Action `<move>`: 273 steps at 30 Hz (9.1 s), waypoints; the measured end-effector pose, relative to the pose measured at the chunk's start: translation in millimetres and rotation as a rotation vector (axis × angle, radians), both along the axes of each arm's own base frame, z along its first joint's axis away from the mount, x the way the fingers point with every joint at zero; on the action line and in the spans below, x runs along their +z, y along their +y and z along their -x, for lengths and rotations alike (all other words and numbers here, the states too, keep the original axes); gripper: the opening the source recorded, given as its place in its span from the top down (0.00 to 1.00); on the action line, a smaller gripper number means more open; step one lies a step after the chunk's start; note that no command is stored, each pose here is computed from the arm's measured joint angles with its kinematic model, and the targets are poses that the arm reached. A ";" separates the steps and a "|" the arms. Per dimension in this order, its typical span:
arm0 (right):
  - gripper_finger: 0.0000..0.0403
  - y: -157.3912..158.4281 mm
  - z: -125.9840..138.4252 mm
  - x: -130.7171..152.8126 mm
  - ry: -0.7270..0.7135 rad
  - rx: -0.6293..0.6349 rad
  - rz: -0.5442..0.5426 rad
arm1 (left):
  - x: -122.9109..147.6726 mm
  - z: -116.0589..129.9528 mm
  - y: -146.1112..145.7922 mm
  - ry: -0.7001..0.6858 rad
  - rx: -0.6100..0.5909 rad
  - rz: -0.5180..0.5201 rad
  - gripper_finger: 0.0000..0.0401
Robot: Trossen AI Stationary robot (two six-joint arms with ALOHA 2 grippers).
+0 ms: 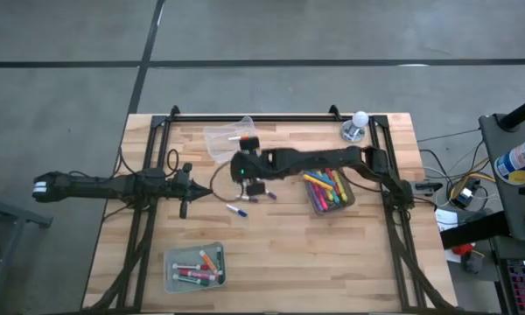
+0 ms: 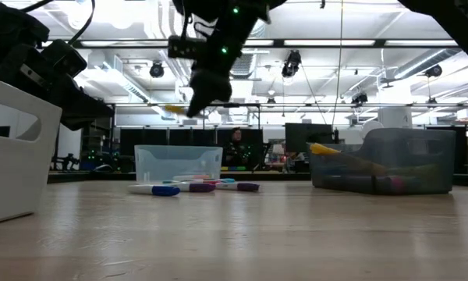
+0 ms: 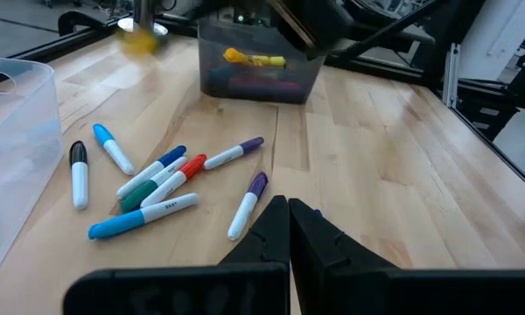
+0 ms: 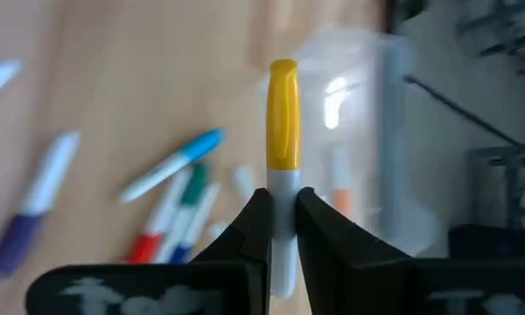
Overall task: Pick & Place Markers
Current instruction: Put the white and yellow highlighter pen into the transparent bin, then put the right white and violet highlighter pen into the transparent bin
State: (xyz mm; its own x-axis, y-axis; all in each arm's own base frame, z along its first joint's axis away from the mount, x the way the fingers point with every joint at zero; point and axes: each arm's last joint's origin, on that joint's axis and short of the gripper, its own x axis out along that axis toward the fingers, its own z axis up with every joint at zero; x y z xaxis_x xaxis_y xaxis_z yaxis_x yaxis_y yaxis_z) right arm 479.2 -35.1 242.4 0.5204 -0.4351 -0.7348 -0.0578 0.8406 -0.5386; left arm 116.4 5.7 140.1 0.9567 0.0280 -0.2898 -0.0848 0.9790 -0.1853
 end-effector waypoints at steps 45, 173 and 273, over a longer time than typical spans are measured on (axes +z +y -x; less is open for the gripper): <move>0.92 -180.3 0.5 -26.5 -0.340 -0.167 -0.400 | -0.1 0.0 0.0 0.000 0.000 0.000 1.00; 0.83 13.0 38.2 -70.7 0.384 -0.286 -0.576 | 0.0 0.0 0.0 0.000 0.000 0.000 1.00; 0.88 -149.4 25.8 8.7 -0.130 -0.275 -0.338 | -0.1 0.0 0.0 0.000 0.000 0.000 1.00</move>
